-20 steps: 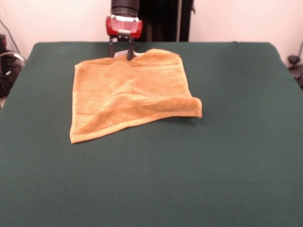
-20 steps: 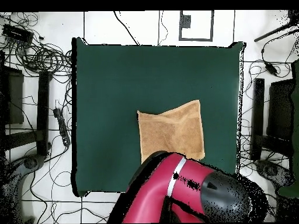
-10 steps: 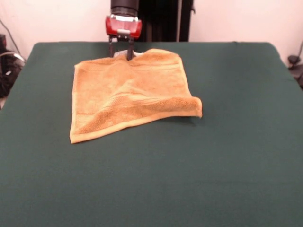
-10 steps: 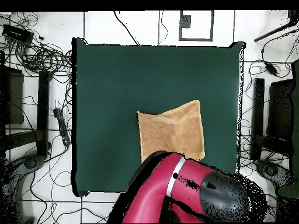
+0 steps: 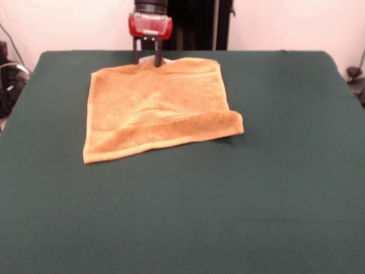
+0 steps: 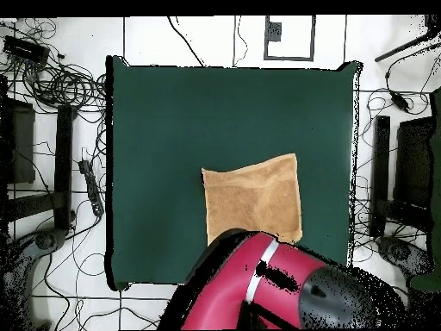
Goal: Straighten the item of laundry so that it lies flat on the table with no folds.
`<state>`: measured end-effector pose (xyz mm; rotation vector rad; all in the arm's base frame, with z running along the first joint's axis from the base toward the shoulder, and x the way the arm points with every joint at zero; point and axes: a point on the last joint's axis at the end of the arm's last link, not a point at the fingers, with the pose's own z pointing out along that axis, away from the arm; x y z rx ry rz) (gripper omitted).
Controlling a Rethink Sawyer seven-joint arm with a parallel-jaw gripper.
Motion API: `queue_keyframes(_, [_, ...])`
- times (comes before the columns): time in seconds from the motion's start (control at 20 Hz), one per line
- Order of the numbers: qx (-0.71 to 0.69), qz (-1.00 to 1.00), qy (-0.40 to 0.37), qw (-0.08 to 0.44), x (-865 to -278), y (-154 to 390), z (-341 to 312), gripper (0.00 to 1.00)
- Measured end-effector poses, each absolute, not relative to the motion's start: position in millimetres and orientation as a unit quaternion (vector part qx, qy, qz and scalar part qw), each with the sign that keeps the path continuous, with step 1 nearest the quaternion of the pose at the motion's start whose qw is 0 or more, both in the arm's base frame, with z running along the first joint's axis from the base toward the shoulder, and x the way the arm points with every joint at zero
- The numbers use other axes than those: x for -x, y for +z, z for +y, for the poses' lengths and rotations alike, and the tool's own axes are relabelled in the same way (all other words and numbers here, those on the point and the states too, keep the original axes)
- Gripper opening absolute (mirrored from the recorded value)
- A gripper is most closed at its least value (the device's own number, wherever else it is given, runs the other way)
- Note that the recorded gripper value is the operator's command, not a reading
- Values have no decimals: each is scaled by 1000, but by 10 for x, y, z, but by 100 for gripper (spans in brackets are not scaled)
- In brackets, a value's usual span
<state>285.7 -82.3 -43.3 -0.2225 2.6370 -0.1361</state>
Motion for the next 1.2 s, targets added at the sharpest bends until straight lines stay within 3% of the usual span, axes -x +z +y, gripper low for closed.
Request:
queue_keyframes(0.15, [75, 983, -38, 163, -2751, -306, -759, 100])
queue_keyframes(0.55, [24, 998, -28, 52, -2932, -154, -856, 100])
queue_keyframes(0.7, [22, 999, -26, 40, -3002, -129, -849, 100])
queue_keyframes(1.2, [41, 997, -11, 70, -3332, -201, -719, 100])
